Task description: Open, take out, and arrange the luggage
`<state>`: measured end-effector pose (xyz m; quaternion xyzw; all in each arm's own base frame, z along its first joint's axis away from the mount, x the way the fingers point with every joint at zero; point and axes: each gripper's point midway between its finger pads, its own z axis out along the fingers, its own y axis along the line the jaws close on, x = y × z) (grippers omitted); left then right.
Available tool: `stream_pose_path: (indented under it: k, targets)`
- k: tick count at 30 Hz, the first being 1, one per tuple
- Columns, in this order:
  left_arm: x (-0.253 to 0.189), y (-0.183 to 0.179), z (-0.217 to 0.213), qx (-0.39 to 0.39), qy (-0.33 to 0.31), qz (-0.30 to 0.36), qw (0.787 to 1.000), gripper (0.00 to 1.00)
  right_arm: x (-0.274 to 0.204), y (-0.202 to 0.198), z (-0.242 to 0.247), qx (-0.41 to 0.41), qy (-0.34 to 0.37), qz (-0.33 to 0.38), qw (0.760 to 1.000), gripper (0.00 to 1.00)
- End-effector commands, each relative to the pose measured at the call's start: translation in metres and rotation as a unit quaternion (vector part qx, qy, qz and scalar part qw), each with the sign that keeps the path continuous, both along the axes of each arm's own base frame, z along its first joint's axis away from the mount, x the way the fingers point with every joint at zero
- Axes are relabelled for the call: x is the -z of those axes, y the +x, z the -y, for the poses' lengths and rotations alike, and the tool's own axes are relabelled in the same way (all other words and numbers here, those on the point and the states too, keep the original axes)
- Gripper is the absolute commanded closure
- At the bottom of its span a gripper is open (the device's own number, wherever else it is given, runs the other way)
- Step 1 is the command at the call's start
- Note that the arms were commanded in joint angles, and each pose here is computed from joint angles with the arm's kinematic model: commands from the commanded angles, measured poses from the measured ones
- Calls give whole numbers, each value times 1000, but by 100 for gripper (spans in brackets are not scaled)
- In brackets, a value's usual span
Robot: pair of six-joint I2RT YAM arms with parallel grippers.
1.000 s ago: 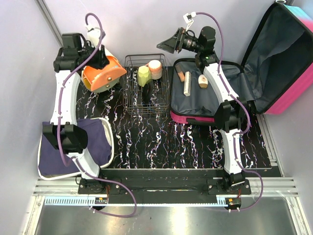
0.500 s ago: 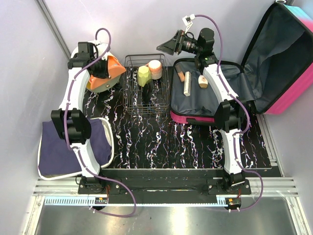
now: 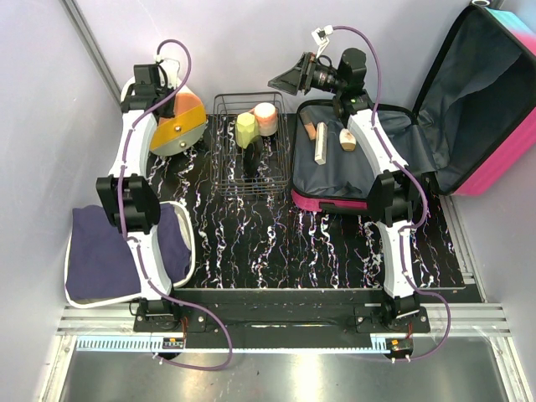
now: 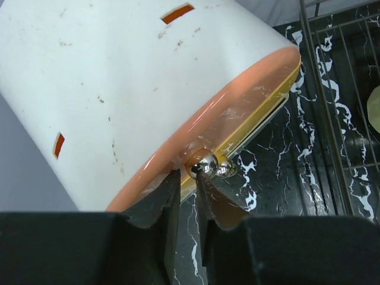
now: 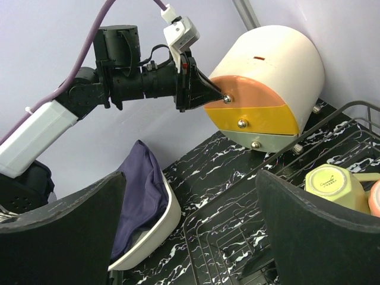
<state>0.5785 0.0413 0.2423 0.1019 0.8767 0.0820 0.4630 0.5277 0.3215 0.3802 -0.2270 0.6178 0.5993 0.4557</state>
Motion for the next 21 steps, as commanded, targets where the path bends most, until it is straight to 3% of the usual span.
stream_pose_path:
  k: [1,4,7,9,10,13,17,19,21]
  targets:
    - [-38,35,-18,-8,17,92,996,76,-44,-16,2,6,11,55,998,0]
    - [-54,22,16,72,-29,105,991,66,-43,-17,2,6,7,58,998,0]
    - [-63,-11,51,168,-48,105,979,48,-42,-18,5,12,2,59,998,0]
    - [-66,-28,60,221,-23,108,969,39,-41,-20,5,13,0,58,998,0]
    - [-65,-41,63,236,-17,106,966,30,-40,-21,5,14,-1,59,998,0]
    - [-49,-61,60,295,35,73,952,28,-36,-21,6,14,-3,58,998,0]
    - [-33,-58,33,237,-10,32,971,39,-36,-22,7,14,-5,62,998,0]
    - [-29,-53,8,126,-108,19,986,45,-37,-22,7,15,-6,67,998,0]
    - [-33,-53,0,23,-228,19,973,50,-35,-22,8,17,-8,64,998,0]
